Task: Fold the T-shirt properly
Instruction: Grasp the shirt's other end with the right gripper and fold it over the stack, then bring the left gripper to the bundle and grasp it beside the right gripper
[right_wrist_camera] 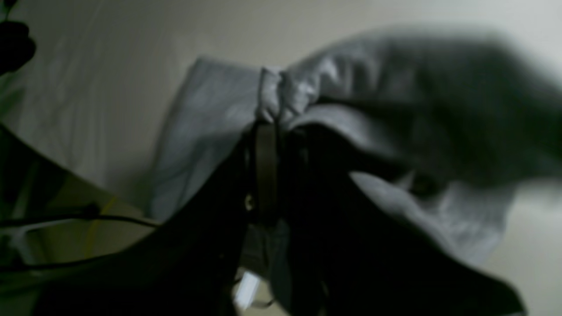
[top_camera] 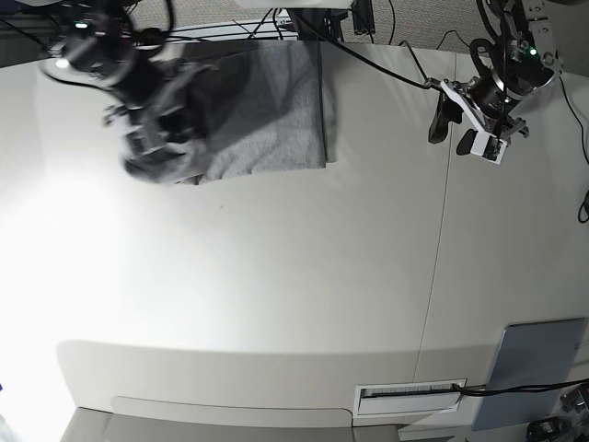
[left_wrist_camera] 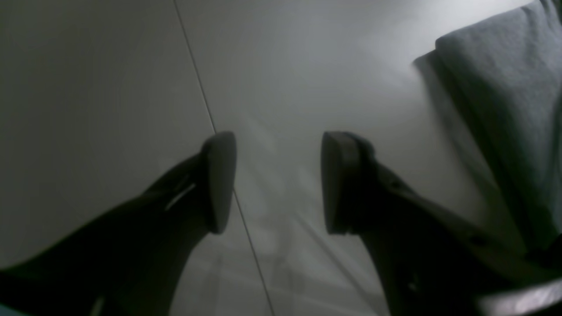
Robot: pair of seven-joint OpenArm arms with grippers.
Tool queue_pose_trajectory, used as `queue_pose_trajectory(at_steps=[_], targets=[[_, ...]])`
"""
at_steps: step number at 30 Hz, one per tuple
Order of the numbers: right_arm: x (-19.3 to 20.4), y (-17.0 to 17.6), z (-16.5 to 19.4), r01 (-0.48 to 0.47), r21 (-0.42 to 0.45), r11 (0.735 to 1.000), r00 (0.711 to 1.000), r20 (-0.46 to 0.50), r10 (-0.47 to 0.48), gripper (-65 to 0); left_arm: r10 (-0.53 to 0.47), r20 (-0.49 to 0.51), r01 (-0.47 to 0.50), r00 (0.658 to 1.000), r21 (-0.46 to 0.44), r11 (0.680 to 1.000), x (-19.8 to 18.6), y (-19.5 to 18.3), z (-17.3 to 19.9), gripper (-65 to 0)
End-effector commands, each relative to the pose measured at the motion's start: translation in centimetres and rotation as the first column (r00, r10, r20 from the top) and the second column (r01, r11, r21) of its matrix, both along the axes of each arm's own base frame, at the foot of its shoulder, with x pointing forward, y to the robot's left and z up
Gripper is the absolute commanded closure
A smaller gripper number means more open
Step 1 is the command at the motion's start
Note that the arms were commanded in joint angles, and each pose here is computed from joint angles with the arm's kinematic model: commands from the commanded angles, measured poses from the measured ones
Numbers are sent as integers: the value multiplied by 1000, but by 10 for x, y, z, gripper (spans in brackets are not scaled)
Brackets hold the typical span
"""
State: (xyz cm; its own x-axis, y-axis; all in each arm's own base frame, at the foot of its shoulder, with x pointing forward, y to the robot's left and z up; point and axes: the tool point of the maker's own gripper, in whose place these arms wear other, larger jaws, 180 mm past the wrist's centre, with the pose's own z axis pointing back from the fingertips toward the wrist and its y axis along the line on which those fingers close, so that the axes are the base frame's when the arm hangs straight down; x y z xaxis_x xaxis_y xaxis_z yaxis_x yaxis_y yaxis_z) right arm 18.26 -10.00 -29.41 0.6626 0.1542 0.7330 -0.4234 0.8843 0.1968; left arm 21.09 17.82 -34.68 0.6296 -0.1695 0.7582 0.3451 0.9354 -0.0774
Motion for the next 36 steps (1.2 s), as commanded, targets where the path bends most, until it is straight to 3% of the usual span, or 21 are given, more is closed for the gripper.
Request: queue_pose_trajectory(at_steps=[1,10,16,22,26,28,33,36], targets=[[0,17,9,-34,42,999,999,35,32,0,-2,33,2,999,-2,1000,4,1,8,-322],[-18,91,1,-182,40,982,983,34,181,0,-2,27,2,1000,-2,1000,2,1,7,-322],[-25,121,8,-264,30,964,961,99,260,0,-2,27,2,1000,-2,1000,2,1,7,-322],[-29,138,-20,-307,22,951,950,73,305,0,-2,23,2,1000,4,1000,1,2,6,-322],[-24,143,-24,-321,22,947,945,79,318,0,22,-19,-19,1000,142,990,-4,22,-6,-321],[-19,143,-22,-321,15,947,943,93,318,0,42,-41,-35,998,169,985,-11,28,-11,-319],[-9,143,-17,-321,4,947,940,120,318,0,-37,-109,53,993,155,987,-40,18,-24,-275],[-6,143,-15,-321,-1,947,939,128,318,0,-60,-104,67,993,73,995,-46,6,-24,-274]])
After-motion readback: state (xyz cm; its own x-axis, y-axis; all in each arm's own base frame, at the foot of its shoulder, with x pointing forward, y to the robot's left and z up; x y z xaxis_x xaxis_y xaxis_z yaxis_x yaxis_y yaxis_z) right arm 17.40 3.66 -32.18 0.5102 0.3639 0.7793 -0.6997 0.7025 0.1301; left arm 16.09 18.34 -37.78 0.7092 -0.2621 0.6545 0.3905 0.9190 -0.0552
